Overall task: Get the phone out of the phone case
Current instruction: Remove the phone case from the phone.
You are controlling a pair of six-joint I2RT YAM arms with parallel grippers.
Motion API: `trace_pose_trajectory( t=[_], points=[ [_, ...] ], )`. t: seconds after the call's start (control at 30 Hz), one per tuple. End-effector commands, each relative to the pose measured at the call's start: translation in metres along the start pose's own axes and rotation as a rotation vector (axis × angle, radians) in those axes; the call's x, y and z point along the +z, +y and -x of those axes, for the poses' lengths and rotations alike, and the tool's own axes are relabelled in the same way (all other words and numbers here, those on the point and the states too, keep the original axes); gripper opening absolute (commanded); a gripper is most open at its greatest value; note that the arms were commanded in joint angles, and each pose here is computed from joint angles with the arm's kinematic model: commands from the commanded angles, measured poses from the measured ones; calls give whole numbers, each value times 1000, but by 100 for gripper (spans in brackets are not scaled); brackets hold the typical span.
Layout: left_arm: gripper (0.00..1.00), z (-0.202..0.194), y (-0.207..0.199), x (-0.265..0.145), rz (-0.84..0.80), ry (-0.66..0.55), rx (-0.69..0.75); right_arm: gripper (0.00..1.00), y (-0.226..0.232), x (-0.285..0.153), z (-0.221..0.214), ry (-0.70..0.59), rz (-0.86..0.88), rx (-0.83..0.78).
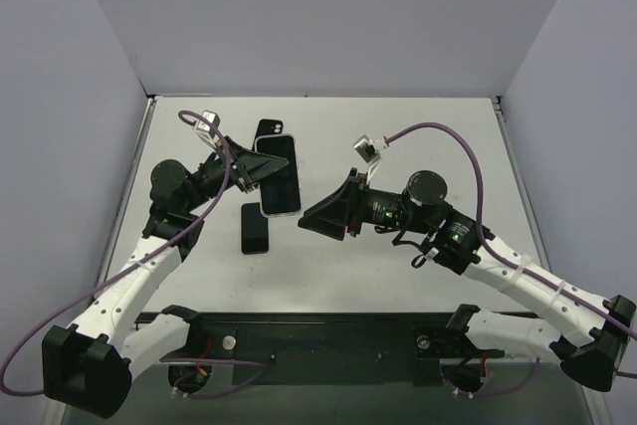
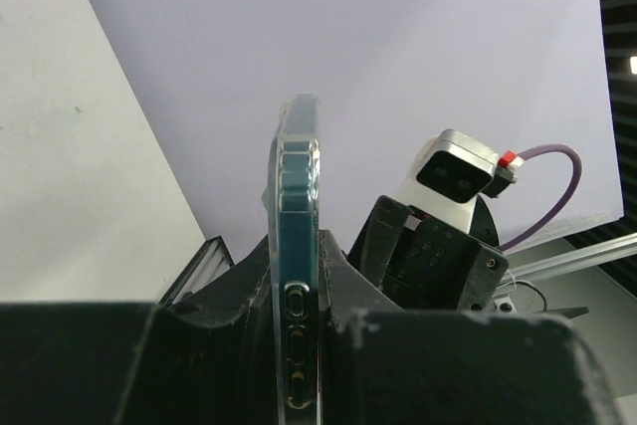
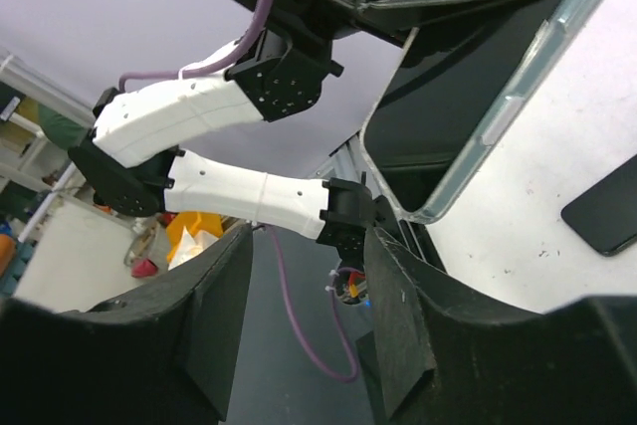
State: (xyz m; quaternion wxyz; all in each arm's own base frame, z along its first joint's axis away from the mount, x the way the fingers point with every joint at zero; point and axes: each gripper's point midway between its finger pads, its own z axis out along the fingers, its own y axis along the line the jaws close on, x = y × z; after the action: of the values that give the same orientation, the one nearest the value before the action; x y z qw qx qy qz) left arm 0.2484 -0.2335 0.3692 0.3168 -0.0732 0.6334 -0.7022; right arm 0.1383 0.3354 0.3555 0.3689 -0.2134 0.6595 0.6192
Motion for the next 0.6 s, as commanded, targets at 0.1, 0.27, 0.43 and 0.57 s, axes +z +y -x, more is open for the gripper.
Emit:
trace_pose_trajectory(
  t=[0.1, 0.27, 0.43, 0.57],
  points=[
    [0, 10, -61, -11, -136, -92, 136, 48, 5, 6, 22, -50, 18, 34],
    [0, 13, -71, -12, -118, -102, 168, 44, 4, 17, 25, -42, 41, 52],
    [0, 12, -79, -10, -145, -86, 137, 21, 24, 30, 36, -42, 172, 53],
    [0, 11, -82, -7, -142, -54, 109, 11, 31, 33, 37, -32, 239, 41]
  ],
)
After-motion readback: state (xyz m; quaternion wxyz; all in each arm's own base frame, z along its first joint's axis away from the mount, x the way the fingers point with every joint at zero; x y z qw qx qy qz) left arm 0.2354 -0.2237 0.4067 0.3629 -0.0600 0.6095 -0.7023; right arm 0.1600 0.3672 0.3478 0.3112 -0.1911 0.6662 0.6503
